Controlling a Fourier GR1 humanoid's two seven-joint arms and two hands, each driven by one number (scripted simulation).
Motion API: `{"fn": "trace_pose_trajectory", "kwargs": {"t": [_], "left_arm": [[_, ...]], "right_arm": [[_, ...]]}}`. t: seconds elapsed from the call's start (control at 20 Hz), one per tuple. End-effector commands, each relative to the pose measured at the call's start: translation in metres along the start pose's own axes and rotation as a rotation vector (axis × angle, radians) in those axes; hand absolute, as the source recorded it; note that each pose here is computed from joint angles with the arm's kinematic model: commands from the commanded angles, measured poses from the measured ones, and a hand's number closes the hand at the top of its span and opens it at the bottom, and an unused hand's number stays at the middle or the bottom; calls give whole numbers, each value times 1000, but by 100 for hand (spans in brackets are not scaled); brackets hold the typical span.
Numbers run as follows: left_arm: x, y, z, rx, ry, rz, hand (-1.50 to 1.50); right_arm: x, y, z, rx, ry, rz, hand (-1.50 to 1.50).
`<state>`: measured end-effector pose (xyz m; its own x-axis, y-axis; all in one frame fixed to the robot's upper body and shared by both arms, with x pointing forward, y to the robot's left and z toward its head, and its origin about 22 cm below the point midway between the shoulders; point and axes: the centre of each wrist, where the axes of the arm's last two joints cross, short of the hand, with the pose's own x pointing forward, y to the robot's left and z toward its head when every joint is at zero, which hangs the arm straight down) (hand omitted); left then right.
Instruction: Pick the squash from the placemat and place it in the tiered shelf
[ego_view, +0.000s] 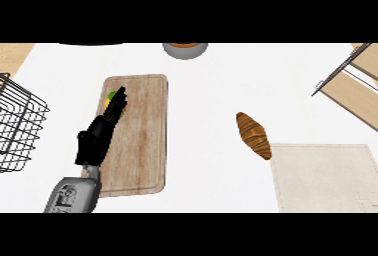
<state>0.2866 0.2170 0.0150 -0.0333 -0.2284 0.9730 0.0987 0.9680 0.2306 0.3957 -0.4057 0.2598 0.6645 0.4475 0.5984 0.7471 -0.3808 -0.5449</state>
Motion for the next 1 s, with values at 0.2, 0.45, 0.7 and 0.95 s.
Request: {"fn": "trace_pose_trajectory", "kwargs": {"t": [0.2,0.45,0.7,0.95], "left_arm": [[9,21,9,10,16,-9,0],[1,15,10,-6,1,10,0],[10,7,12,6,5,2,0],[-13,22,11,21,-2,-7,0]], "right_arm": [[-20,-6,17,-56,122,41,-150],[-10,-28,7,-50,156,-111,-150],[-20,-39,-1,-4,167,-186,-150],[4,-67,-9,-10,135,-289,-150]]}}
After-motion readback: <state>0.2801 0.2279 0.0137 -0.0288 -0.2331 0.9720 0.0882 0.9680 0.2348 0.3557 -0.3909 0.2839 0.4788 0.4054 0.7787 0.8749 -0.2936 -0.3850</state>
